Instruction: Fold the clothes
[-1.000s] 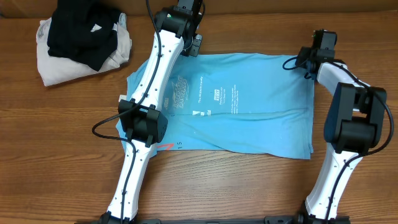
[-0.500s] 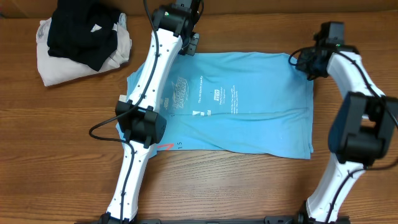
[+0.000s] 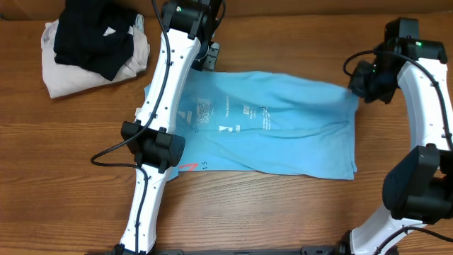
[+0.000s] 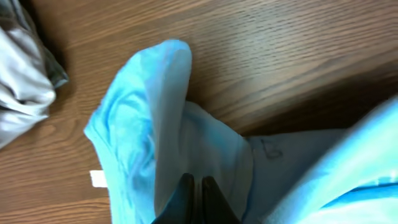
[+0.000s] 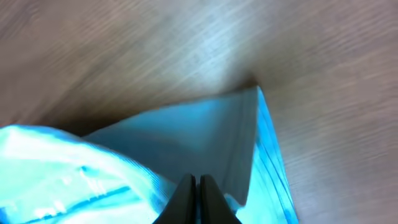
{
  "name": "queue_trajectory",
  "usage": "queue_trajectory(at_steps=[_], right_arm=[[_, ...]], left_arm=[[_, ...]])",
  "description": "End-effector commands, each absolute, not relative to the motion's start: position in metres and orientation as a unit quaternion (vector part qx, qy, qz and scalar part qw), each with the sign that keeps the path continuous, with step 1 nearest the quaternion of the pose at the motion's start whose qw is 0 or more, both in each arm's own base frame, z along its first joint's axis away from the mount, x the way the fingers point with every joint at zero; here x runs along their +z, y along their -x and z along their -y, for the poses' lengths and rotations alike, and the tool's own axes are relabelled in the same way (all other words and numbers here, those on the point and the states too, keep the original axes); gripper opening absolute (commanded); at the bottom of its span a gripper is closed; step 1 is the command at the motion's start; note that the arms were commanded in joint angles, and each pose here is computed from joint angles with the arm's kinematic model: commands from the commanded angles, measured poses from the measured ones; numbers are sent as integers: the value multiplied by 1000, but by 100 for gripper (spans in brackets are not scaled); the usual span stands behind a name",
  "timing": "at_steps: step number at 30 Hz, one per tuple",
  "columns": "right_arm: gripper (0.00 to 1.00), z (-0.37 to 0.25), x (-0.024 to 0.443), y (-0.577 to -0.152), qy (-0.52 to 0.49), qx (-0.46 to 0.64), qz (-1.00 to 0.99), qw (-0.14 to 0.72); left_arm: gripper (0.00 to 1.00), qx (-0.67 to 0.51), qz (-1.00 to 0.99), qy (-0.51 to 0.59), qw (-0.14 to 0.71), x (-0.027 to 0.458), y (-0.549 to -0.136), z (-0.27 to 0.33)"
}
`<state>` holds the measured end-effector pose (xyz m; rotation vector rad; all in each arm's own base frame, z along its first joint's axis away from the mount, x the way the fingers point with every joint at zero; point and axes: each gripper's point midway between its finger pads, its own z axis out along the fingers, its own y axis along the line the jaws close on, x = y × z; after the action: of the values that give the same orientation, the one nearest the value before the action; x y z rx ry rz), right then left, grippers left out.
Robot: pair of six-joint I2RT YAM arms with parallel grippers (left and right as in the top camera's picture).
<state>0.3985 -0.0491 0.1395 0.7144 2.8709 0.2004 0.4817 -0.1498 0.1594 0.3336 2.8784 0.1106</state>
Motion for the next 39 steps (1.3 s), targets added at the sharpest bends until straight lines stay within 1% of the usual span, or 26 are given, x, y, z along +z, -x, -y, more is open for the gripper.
queue_trajectory(at_steps=[1, 7, 11, 14, 18, 21, 22, 23, 24, 25, 26, 27, 28, 29, 31, 32, 33, 36, 39], right_arm=[[4, 60, 141, -387, -263, 68, -959, 74], [4, 61, 131, -370, -266, 65, -961, 41], [4, 57, 114, -355, -268, 64, -961, 10], [4, 55, 99, -343, -270, 63, -961, -14], [4, 51, 77, -327, -275, 61, -959, -42], [4, 49, 64, -320, -275, 61, -958, -50], [5, 49, 61, -320, -275, 61, -958, -51], [11, 49, 60, -319, -275, 61, -958, -50], [20, 49, 60, -320, -275, 61, -958, -49], [31, 50, 60, -321, -275, 61, -958, -46], [40, 50, 60, -322, -275, 61, -959, -45], [57, 50, 60, -323, -274, 61, -959, -42], [62, 50, 60, -324, -274, 61, -959, -41], [63, 51, 60, -327, -272, 62, -960, -35], [64, 51, 59, -330, -272, 62, -960, -29], [64, 52, 59, -331, -272, 62, -960, -26], [64, 52, 59, -332, -272, 62, -960, -23], [64, 53, 59, -335, -271, 63, -960, -17], [65, 53, 59, -338, -271, 63, -960, -11]], left_arm=[[4, 11, -989, -103, 101, 160, -471, 154], [4, 40, -996, -78, 19, 134, -437, 137], [4, 71, -995, -57, -27, 126, -409, 116], [4, 77, -994, -58, -58, 119, -392, 110], [5, 67, -988, -87, -112, 100, -368, 115], [24, 72, -981, -116, -135, 92, -358, 116], [36, 71, -980, -127, -135, 91, -357, 117], [47, 71, -981, -127, -132, 93, -358, 118], [52, 69, -982, -126, -126, 95, -361, 119], [55, 67, -983, -126, -116, 99, -365, 120], [58, 64, -984, -125, -105, 104, -369, 122], [62, 57, -988, -121, -74, 117, -381, 125], [64, 53, -990, -120, -54, 124, -389, 127], [76, 40, -992, -118, 0, 138, -411, 134], [88, 25, -990, -128, 51, 148, -433, 143], [92, 14, -987, -141, 71, 149, -442, 149], [94, 1, -985, -154, 84, 149, -448, 156], [93, -28, -976, -194, 93, 136, -459, 171], [90, -9, -978, -195, 72, 105, -464, 166]])
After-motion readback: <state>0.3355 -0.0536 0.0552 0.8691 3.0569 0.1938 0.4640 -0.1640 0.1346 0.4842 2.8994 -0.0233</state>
